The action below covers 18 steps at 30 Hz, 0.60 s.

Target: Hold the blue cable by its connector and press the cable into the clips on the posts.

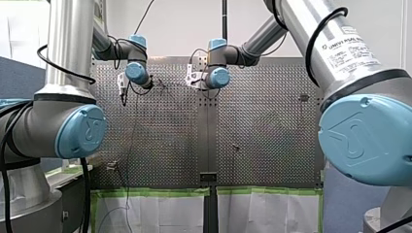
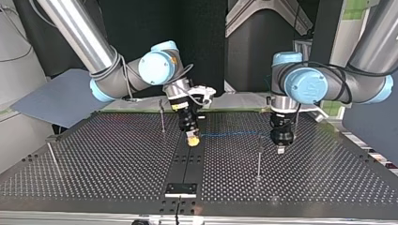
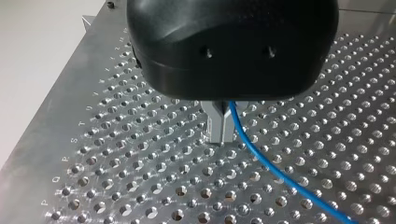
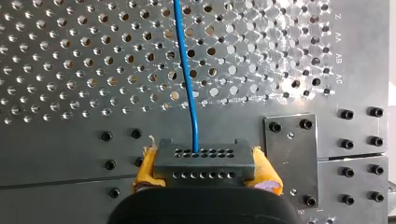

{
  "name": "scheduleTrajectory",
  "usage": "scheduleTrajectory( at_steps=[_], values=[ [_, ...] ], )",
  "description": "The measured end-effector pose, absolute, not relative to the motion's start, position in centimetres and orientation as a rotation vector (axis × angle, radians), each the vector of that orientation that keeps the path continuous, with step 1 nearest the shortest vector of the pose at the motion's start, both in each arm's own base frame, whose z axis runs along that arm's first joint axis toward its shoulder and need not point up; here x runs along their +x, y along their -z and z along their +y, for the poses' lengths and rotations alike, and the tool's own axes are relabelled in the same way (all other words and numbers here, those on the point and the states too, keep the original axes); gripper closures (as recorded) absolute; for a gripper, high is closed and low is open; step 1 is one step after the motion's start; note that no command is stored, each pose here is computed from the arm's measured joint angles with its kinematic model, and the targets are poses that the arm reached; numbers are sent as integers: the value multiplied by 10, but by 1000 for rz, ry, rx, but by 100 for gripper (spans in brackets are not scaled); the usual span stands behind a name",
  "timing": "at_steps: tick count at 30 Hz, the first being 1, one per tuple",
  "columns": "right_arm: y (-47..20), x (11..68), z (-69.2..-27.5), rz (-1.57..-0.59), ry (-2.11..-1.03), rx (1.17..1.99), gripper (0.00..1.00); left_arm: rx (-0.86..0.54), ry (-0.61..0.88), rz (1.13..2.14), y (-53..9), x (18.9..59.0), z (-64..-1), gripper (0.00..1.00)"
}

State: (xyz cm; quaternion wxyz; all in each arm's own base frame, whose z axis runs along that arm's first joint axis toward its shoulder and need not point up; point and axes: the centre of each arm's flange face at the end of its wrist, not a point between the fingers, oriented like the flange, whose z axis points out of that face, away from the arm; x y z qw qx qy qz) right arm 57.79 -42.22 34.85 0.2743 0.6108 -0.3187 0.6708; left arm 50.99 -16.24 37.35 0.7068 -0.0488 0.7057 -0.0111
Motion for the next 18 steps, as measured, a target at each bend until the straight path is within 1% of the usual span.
scheduleTrajectory(
  at_steps=[9,18],
  values=[
    [-360,569,-443,-841,-1824,1617,100,-114,43,1548,-385,523,-156,100],
    [-367,562,-465,-831,-1831,1590,100,-66,47,1600,-379,542,-157,100]
  ],
)
